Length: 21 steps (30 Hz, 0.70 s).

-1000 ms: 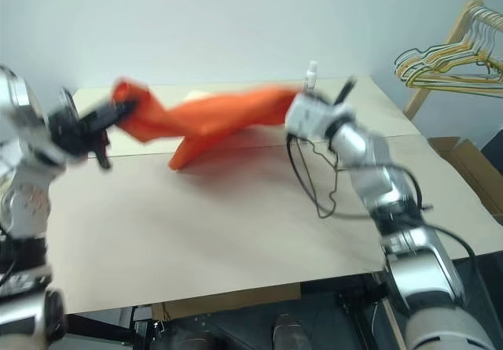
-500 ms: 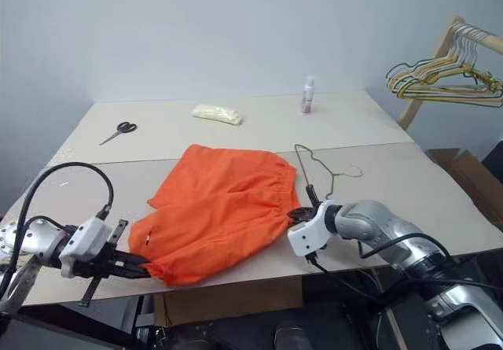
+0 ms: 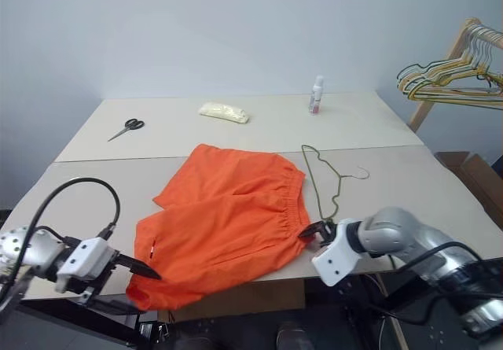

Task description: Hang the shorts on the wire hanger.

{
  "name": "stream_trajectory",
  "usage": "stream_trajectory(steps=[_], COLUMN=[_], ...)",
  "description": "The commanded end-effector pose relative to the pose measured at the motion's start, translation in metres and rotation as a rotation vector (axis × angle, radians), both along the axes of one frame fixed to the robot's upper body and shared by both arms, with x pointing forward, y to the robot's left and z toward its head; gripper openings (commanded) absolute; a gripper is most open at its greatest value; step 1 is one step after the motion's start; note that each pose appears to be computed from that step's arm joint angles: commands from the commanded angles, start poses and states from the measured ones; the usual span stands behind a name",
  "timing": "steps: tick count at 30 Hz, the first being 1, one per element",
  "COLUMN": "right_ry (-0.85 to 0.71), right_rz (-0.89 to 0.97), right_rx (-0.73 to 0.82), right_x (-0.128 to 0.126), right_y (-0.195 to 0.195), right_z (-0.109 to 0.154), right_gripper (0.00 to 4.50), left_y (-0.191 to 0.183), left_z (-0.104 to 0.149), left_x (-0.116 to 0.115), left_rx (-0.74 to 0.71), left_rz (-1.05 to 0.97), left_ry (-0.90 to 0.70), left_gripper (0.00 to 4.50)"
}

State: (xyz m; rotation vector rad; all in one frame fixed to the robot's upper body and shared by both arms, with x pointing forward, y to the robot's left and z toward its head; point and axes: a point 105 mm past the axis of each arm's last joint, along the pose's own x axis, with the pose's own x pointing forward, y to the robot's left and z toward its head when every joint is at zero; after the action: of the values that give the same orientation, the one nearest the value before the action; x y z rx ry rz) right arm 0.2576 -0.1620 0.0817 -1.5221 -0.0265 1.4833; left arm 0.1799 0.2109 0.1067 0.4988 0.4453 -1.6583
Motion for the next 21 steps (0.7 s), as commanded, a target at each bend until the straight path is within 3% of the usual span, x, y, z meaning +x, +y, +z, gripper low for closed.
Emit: stream_trajectory(steps=[1,3,5,8,11,14,21], right_ry=[-0.027,0.003,0.03,0.043,0.094,0.154,0.236], right_rz=[-0.083,-0.245,-0.37,-0.689,-0.979,-1.158,-1.294], right_rx=[0.127,0.225,0.285,0.446,0.554,0.585,0.615], right_x=[0.011,0.027,0.039,0.076,0.105,0.115,0.112], right_y=[-0.002,-0.01,-0.016,-0.03,-0.039,-0.039,-0.043], right_z=[0.043,0.062,0.072,0.084,0.072,0.047,0.008], right_gripper=[4.42,4.5,4.5,4.5,4.5,4.5,4.5], left_y=[0.01,0.02,0.024,0.012,-0.005,-0.022,-0.046], left_z=[0.016,0.021,0.024,0.051,0.075,0.091,0.101], left_x=[0.003,0.007,0.011,0.03,0.043,0.044,0.045], left_rx=[0.014,0.037,0.037,-0.165,-0.357,-0.486,-0.558], left_rz=[0.003,0.037,0.059,0.154,0.19,0.181,0.133], left_ry=[-0.06,-0.073,-0.091,-0.15,-0.196,-0.178,-0.189], left_gripper=[3.92,4.46,4.46,4.46,4.46,4.46,4.46])
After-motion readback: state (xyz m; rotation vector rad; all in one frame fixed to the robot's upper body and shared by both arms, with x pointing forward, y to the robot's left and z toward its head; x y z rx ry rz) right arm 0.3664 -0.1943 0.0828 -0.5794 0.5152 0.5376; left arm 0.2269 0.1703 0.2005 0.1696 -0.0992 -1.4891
